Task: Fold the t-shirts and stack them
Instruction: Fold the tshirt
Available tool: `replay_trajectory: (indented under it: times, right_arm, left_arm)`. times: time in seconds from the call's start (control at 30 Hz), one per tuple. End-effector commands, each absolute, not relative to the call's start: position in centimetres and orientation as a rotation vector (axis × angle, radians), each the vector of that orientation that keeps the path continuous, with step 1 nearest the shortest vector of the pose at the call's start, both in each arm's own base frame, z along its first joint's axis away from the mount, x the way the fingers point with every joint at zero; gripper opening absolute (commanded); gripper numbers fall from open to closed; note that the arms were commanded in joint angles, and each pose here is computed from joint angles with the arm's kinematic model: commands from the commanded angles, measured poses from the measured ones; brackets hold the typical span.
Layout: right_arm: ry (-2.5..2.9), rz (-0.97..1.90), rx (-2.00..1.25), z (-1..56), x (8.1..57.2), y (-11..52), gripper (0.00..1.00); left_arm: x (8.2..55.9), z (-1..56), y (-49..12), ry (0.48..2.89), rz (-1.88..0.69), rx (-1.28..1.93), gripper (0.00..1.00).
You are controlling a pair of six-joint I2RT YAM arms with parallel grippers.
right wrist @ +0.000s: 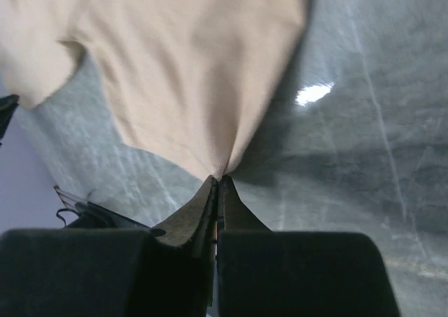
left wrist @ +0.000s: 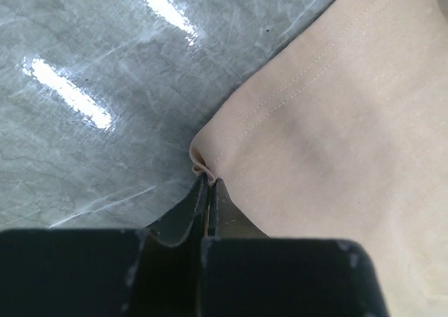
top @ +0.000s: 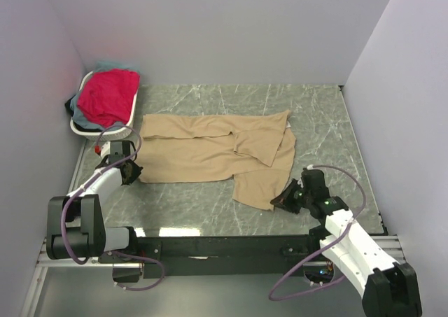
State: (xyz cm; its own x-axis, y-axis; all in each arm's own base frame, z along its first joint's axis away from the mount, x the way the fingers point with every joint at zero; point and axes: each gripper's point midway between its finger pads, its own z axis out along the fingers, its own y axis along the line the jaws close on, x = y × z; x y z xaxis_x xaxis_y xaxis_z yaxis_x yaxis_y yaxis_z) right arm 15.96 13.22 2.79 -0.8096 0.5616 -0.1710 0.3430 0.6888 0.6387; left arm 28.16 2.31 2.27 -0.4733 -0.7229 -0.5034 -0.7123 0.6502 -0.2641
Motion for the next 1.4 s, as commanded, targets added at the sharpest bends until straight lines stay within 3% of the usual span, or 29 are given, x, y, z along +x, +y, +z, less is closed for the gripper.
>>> replay_trajectory:
  times: [0.0,0.37,0.77,1.37]
  right_arm:
    - [2.444,0.797,0.635,6.7,18.1,12.5,0.00]
    - [2.379,0.722,0.638,10.0,18.6,11.2,0.00]
    - [2.237,0.575,0.606,14.7,21.7,9.0,0.00]
    - [2.255,0.555,0.522,16.1,27.8,8.8,0.00]
  left_arm:
    - [29.8,4.9,2.1,2.227,-0.080,-1.069,0.01]
    - [27.2,5.9,1.0,2.260,-0.134,-1.075,0.01]
    - [27.7,6.5,1.8,2.260,-0.079,-1.084,0.01]
    - [32.4,6.9,2.2,2.284,-0.058,-1.076,0.01]
